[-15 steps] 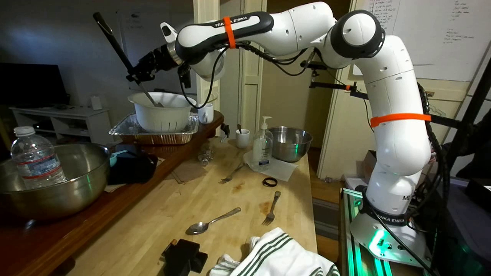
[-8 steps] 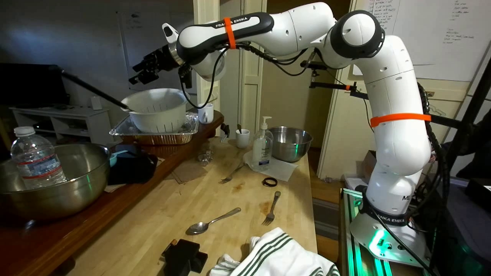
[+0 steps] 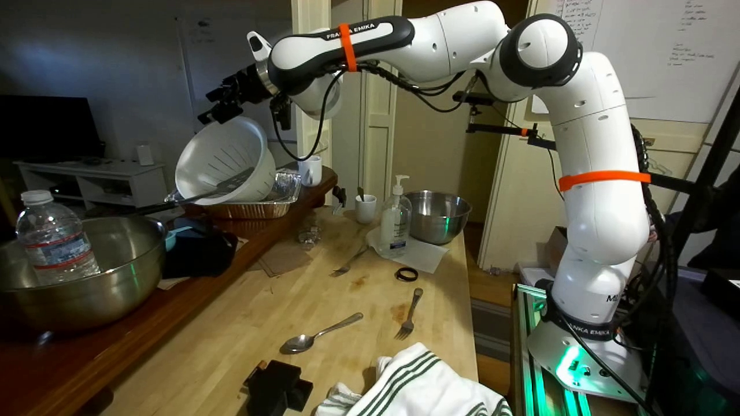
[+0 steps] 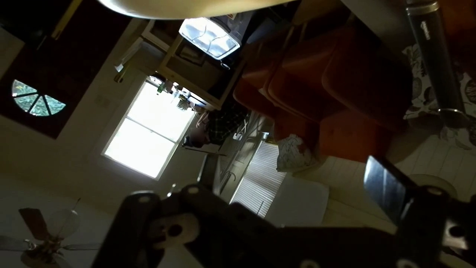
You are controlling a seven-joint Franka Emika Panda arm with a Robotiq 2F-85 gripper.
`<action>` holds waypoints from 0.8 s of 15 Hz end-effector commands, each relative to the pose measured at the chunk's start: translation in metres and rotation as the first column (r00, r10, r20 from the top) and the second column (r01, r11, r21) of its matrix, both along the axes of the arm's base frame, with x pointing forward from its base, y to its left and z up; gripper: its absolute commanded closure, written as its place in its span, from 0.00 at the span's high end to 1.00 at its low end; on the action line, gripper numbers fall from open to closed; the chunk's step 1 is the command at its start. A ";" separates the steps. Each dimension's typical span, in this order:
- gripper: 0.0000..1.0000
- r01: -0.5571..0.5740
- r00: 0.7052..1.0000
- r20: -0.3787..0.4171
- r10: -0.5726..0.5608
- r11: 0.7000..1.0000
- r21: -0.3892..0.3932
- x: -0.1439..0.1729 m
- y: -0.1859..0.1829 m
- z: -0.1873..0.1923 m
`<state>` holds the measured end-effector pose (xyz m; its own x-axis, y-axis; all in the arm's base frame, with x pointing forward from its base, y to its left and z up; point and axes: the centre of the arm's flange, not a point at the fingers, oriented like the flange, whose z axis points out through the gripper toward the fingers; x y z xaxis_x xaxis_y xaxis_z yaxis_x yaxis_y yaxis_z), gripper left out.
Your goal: Put the spatula inside the dish
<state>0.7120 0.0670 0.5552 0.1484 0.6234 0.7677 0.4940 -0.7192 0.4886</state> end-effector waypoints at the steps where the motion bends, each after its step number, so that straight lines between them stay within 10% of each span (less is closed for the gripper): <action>1: 1.00 0.011 0.999 -0.032 -0.010 1.000 0.005 -0.005 0.002 0.006; 7: 1.00 -0.021 1.000 -0.014 0.022 1.000 0.019 -0.010 0.014 0.031; 12: 1.00 -0.279 0.953 -0.124 0.276 0.960 -0.008 -0.044 0.088 0.101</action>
